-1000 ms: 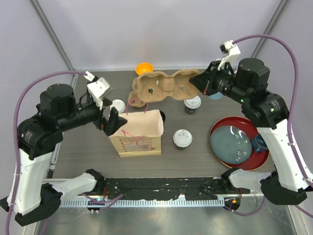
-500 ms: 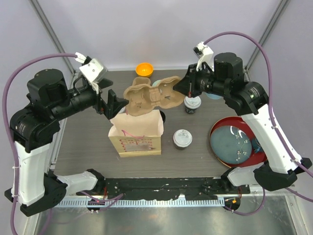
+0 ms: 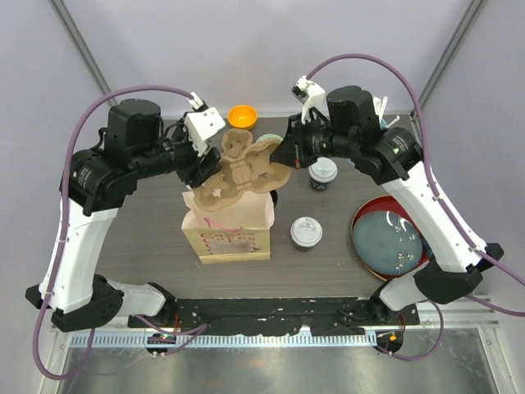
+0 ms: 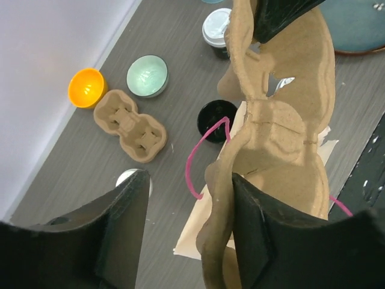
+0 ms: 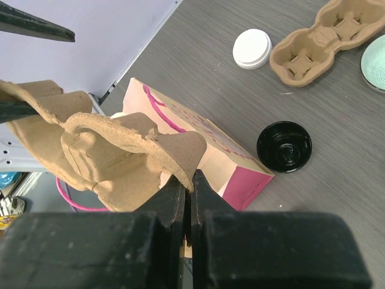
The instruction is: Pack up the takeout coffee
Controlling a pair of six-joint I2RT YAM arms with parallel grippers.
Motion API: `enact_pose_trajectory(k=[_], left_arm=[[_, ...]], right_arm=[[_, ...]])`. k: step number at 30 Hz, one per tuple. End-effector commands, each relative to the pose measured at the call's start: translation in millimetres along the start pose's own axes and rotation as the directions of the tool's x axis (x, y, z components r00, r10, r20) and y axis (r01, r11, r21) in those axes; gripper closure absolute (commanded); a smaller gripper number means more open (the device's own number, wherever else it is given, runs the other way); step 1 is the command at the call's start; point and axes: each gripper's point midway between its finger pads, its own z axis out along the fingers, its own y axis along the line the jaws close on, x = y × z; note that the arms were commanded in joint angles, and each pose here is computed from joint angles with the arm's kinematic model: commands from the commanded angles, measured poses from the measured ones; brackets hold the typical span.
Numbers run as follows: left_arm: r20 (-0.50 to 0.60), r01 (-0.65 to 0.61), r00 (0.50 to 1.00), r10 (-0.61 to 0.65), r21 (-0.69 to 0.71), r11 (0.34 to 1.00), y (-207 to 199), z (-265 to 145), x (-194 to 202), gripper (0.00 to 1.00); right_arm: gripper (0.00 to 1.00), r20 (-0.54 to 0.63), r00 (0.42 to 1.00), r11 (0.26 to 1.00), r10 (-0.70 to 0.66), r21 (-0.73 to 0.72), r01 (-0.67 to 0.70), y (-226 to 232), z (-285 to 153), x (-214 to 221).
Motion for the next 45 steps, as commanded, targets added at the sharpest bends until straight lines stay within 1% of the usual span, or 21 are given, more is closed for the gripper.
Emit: enact_pose_trajectory(k=[1,2,3,4,5,6,9,13,14,17,19,21,22,23,26,29,31,34,37,43,45], left_arm=[[-0.010,-0.058,0.998,0.058,0.019,0.998,-6,-7,4,0.51],[-0.017,-0.061,0.998,0.062,0.034,0.998,-8,-6,6,0.58],[-0.027,-0.058,0.998,0.060,0.048,0.997,-11,-6,9,0.79],[-0.034,-0.053,0.998,0.055,0.069,0.996,-15,-5,12,0.89],[-0.029,-0.052,0.998,0.054,0.073,0.996,-17,-6,12,0.98],[-0.023,-0.025,0.999,0.027,0.073,0.997,-19,-8,11,1.00],[-0.008,0.038,0.999,-0.038,0.072,0.997,-22,-9,8,1.00],[-0.029,0.187,0.982,-0.186,0.051,0.981,-24,-6,10,1.00],[-0.032,0.203,0.979,-0.202,0.054,0.978,-26,-6,9,1.00],[-0.020,0.257,0.966,-0.257,0.057,0.965,-26,-5,3,1.00],[-0.011,0.275,0.961,-0.275,0.054,0.960,-25,-3,-1,1.00],[0.000,0.286,0.958,-0.286,0.040,0.957,-21,-1,-5,1.00],[-0.012,0.288,0.958,-0.288,0.038,0.957,-20,3,-4,1.00],[-0.020,0.291,0.957,-0.291,0.029,0.956,-17,6,-3,1.00],[-0.057,0.284,0.958,-0.282,0.038,0.958,-18,14,4,1.00],[-0.024,0.281,0.960,-0.280,0.029,0.959,-16,12,-2,1.00],[0.004,0.282,0.959,-0.282,0.015,0.959,-12,11,-7,1.00],[0.011,0.290,0.957,-0.290,0.011,0.957,-9,16,-10,1.00],[-0.010,0.298,0.954,-0.298,0.015,0.954,-10,22,-6,1.00],[-0.013,0.298,0.955,-0.298,0.015,0.955,-10,23,-6,1.00],[-0.013,0.298,0.955,-0.298,0.018,0.954,-10,24,-6,1.00]], right_arm=[[0.99,0.037,0.999,0.997,-0.031,-0.071,0.033,21,-8,-14],[0.99,0.039,0.999,0.996,-0.031,-0.077,0.034,22,-8,-15],[0.99,0.048,0.998,0.996,-0.031,-0.080,0.035,23,-10,-16],[0.99,0.061,0.998,0.996,-0.032,-0.081,0.037,24,-11,-19],[0.99,0.068,0.997,0.997,-0.034,-0.070,0.039,22,-12,-21],[0.89,0.076,0.996,0.998,-0.036,-0.055,0.041,20,-12,-22],[0.64,0.110,0.992,0.998,-0.061,0.031,0.058,7,-18,-28],[0.48,0.227,0.968,0.980,-0.108,0.188,0.065,-9,-52,-55],[0.44,0.265,0.956,0.961,-0.128,0.271,0.054,-20,-65,-65],[0.41,0.318,0.936,0.943,-0.152,0.331,0.040,-20,-91,-82],[0.40,0.294,0.942,0.938,-0.164,0.342,0.057,-9,-86,-81],[0.40,0.200,0.956,0.921,-0.213,0.369,0.128,9,-61,-61],[0.35,0.205,0.951,0.915,-0.233,0.377,0.143,18,-63,-63],[0.31,0.158,0.954,0.901,-0.256,0.396,0.177,18,-59,-56],[0.16,0.187,0.937,0.862,-0.296,0.475,0.177,10,-68,-71],[0.14,0.252,0.926,0.890,-0.281,0.429,0.154,20,-78,-79],[0.13,0.233,0.934,0.914,-0.270,0.367,0.173,33,-65,-69],[0.13,0.111,0.946,0.907,-0.305,0.338,0.253,40,-26,-43],[0.12,0.041,0.949,0.897,-0.312,0.340,0.281,43,-4,-30],[0.12,0.012,0.945,0.889,-0.327,0.342,0.304,43,12,-24],[0.15,0.002,0.944,0.887,-0.331,0.341,0.311,43,15,-21]])
